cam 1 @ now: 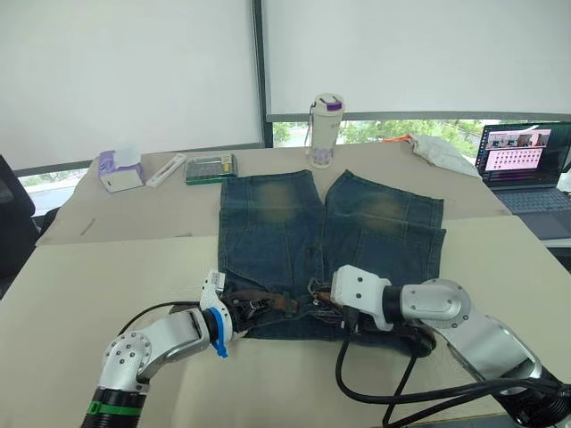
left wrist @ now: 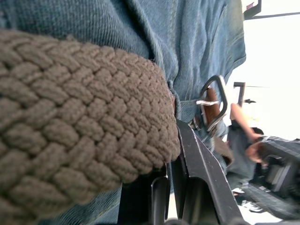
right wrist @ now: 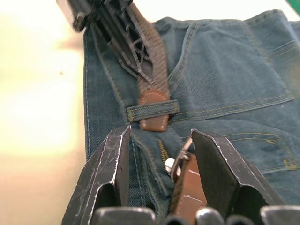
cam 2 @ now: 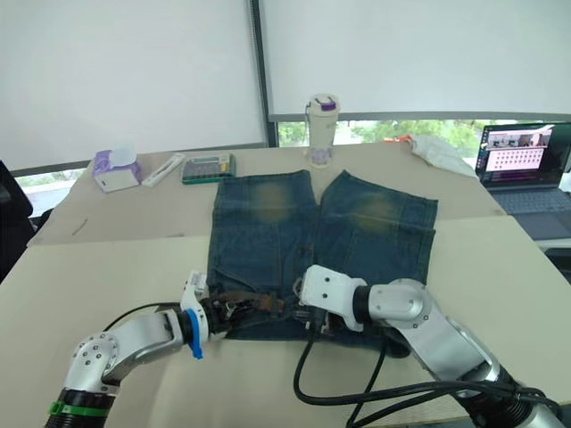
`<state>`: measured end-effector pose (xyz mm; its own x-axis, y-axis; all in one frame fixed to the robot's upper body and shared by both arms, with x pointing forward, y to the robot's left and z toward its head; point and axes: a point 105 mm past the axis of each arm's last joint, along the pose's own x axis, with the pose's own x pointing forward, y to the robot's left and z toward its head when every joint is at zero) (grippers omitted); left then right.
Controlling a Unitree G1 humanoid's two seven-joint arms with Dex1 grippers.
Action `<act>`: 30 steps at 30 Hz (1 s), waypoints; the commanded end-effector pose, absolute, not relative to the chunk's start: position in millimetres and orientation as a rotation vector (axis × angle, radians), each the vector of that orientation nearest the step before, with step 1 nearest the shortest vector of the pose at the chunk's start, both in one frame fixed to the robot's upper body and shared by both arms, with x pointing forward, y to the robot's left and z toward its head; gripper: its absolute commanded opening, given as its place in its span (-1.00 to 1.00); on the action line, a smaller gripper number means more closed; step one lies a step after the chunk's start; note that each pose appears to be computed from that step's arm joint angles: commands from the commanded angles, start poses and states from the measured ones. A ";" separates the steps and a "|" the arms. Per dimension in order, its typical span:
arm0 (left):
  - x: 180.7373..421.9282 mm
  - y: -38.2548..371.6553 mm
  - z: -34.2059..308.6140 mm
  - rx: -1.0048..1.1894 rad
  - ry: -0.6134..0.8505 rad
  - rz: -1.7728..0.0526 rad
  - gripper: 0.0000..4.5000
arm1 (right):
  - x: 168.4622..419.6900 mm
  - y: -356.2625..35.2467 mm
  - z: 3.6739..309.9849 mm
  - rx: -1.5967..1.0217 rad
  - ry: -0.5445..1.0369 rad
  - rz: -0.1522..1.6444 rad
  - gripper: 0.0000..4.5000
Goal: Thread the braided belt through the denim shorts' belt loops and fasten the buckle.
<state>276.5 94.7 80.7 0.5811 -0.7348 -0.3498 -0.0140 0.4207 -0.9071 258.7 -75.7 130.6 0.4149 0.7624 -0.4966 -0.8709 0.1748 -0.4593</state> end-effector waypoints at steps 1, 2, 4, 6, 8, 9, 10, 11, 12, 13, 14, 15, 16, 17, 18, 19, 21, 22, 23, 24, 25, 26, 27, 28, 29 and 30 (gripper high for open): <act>277.8 79.3 82.4 -1.118 0.879 -0.579 -0.98 | 266.5 -72.5 133.4 -0.859 0.099 1.132 0.03; 280.3 77.7 82.4 -1.146 0.877 -0.575 -0.98 | 268.7 -72.3 132.2 -0.890 0.087 1.124 0.03; 282.2 74.3 83.5 -1.174 0.879 -0.588 -0.98 | 270.5 -71.8 130.6 -0.927 0.075 1.125 0.03; 283.0 71.1 83.6 -1.179 0.893 -0.599 -0.98 | 274.8 -71.8 131.1 -0.958 0.060 1.113 0.03; 284.6 69.6 85.2 -1.180 0.894 -0.603 -0.98 | 280.2 -74.0 130.2 -1.004 0.050 1.092 0.03; 284.9 69.5 86.0 -1.176 0.895 -0.606 -0.98 | 282.6 -75.5 129.9 -1.028 0.043 1.083 0.03; 284.4 69.6 86.0 -1.166 0.899 -0.611 -0.98 | 285.3 -76.9 131.0 -1.032 0.040 1.067 0.03; 283.9 69.8 85.9 -1.159 0.903 -0.615 -0.98 | 287.2 -77.7 131.9 -1.032 0.037 1.057 0.03; 283.5 69.9 85.8 -1.155 0.905 -0.617 -0.98 | 288.8 -77.9 133.7 -1.019 0.034 1.046 0.03; 282.7 70.3 85.2 -1.150 0.909 -0.617 -0.98 | 289.8 -77.5 137.1 -0.979 0.032 1.036 0.03; 282.5 70.9 84.3 -1.149 0.911 -0.612 -0.98 | 290.5 -78.6 139.0 -0.963 0.035 1.030 0.03; 282.3 71.3 83.7 -1.148 0.913 -0.608 -0.98 | 291.0 -79.4 140.2 -0.955 0.037 1.025 0.03; 282.4 71.4 83.4 -1.148 0.914 -0.606 -0.98 | 291.4 -81.1 139.8 -0.964 0.040 1.023 0.03; 282.9 70.7 83.7 -1.152 0.913 -0.606 -0.98 | 291.6 -84.6 133.4 -1.012 0.056 1.026 0.03; 283.1 69.6 84.3 -1.155 0.913 -0.608 -0.98 | 290.6 -86.0 127.3 -1.045 0.069 1.037 0.03; 283.4 68.4 84.9 -1.158 0.912 -0.611 -0.98 | 288.9 -86.1 121.2 -1.072 0.082 1.053 0.03; 284.3 66.3 86.3 -1.173 0.908 -0.615 -0.98 | 286.3 -84.1 113.1 -1.093 0.094 1.078 0.03; 285.4 64.3 87.5 -1.185 0.906 -0.618 -0.98 | 285.3 -82.7 107.0 -1.103 0.104 1.089 0.03; 286.2 63.0 88.2 -1.194 0.905 -0.620 -0.98 | 284.7 -81.8 102.9 -1.109 0.110 1.096 0.03; 287.7 61.1 89.6 -1.211 0.903 -0.621 -0.98 | 284.5 -80.8 99.1 -1.108 0.113 1.097 0.03; 288.9 59.3 90.9 -1.222 0.902 -0.623 -0.98 | 284.8 -80.2 96.7 -1.103 0.115 1.095 0.03; 289.1 57.7 91.5 -1.222 0.906 -0.628 -0.98 | 284.9 -79.8 95.3 -1.097 0.117 1.093 0.03; 289.1 56.7 91.8 -1.221 0.909 -0.631 -0.98 | 284.9 -79.6 94.4 -1.093 0.117 1.091 0.03; 288.9 56.4 91.4 -1.218 0.915 -0.631 -0.98 | 285.2 -79.6 93.9 -1.083 0.119 1.086 0.03; 288.8 56.3 91.0 -1.216 0.918 -0.630 -0.98 | 285.3 -79.7 93.7 -1.076 0.121 1.082 0.03; 288.0 56.8 89.9 -1.207 0.925 -0.630 -0.98 | 285.4 -79.7 93.8 -1.068 0.120 1.077 0.03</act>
<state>289.4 62.9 84.6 0.5269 -0.8026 -0.2797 -0.0863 0.2769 -0.9570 287.7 -79.7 96.7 0.5228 0.6519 -0.5492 -0.7536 0.0522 -0.6553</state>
